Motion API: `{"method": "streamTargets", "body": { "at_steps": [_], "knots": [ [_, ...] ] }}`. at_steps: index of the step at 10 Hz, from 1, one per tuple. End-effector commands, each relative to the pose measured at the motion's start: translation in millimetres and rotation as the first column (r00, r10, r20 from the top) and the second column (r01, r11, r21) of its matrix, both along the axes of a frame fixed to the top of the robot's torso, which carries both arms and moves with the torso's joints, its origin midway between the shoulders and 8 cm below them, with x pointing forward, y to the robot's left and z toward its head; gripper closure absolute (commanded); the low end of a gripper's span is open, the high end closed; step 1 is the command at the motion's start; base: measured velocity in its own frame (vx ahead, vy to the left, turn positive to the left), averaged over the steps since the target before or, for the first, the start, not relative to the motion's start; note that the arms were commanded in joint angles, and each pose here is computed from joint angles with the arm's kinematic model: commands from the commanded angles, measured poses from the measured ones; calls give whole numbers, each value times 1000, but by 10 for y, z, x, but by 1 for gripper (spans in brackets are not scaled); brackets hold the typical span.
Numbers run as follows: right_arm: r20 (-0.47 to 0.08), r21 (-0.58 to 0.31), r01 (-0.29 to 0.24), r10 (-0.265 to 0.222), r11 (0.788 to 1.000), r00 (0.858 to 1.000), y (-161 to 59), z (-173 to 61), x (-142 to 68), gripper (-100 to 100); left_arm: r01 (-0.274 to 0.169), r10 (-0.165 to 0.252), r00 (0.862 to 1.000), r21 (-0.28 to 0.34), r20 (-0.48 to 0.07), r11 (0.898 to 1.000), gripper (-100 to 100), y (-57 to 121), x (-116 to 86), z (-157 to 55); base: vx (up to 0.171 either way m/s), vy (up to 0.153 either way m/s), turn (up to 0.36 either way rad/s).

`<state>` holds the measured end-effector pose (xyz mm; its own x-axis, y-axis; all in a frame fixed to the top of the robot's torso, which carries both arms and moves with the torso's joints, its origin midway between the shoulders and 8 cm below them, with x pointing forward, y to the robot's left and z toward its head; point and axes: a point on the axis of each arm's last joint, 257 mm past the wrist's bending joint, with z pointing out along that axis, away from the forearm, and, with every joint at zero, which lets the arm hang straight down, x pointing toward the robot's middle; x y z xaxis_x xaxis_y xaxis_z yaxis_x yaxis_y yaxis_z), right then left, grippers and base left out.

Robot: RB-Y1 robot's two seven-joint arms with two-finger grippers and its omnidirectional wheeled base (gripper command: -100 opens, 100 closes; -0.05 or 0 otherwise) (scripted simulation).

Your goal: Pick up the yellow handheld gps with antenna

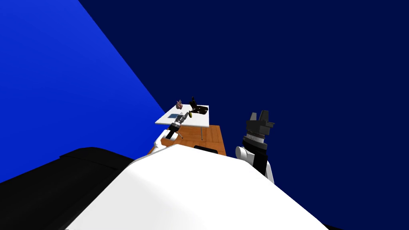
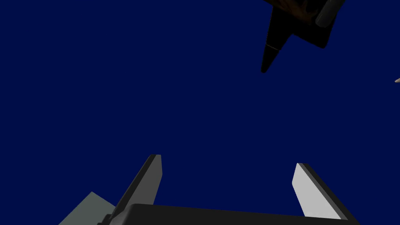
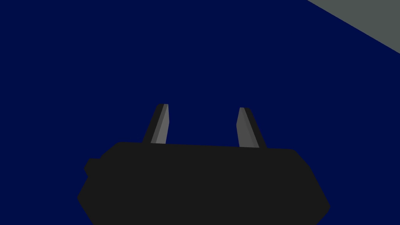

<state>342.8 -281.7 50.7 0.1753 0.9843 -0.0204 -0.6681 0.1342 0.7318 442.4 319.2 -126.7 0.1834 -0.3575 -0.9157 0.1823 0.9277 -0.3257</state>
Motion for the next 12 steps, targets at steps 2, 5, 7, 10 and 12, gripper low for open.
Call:
{"method": "streamTargets", "body": {
  "at_steps": [2, 5, 7, 10, 12],
  "knots": [
    [0, 0, 0, 0, 1000, 1000, 0, 0, 0, 0, -34, 35, 998, 38, -44, 999, -100, 125, 90, -209, 38, -22, -10],
    [0, 0, 0, 0, 1000, 1000, 0, 0, 0, 0, -88, 99, 987, 94, -124, 992, -100, 324, 206, -566, 60, -32, -22],
    [0, 0, 0, 0, 1000, 1000, 0, 0, 0, 0, -104, 120, 981, 110, -150, 988, -100, 388, 236, -686, 56, -18, -2],
    [0, 0, 0, 0, 1000, 1000, 0, 0, 0, 0, -133, 160, 966, 143, -202, 981, -100, 512, 285, -920, 67, -21, -9],
    [0, 0, 0, 0, 1000, 1000, 0, 0, 0, 0, -157, 197, 949, 173, -248, 972, -100, 627, 318, -1135, 55, -23, -7]
  ]
}}
